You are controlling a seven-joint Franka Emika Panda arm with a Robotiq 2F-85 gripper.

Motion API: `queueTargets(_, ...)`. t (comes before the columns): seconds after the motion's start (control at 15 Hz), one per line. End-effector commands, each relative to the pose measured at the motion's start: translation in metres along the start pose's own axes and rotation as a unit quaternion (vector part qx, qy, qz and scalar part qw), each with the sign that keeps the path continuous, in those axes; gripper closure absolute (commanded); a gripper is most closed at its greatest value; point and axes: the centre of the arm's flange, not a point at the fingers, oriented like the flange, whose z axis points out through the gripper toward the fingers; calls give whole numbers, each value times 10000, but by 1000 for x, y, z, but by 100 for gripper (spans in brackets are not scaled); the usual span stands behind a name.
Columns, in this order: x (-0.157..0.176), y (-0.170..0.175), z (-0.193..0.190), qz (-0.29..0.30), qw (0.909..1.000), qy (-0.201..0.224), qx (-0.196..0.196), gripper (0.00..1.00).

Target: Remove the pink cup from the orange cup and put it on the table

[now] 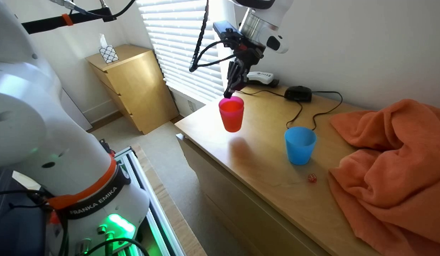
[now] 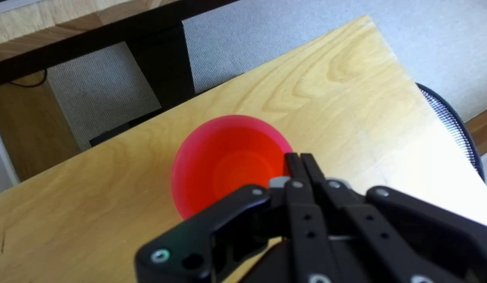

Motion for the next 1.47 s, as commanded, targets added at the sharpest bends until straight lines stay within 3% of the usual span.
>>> queueTargets(0.0,10,5,5,436,9987,-125,-247,99)
queueTargets(0.2,15,9,12,706,9960,-9,-545,99)
queueTargets(0.27,15,8,13,579,9969,-178,-510,99)
queueTargets(0.47,14,11,12,681,9963,-88,-526,99)
queueTargets(0.53,14,13,10,866,9941,143,-634,99)
queueTargets(1.0,25,17,10,860,9953,254,-372,99)
queueTargets(1.07,26,19,8,1022,9929,358,-486,99)
queueTargets(1.13,28,19,8,911,9951,246,-302,99)
queueTargets(1.27,28,22,7,1138,9919,368,-419,99)
queueTargets(1.33,29,22,8,912,9956,140,-189,99)
queueTargets(1.4,30,22,8,1020,9942,235,-239,99)
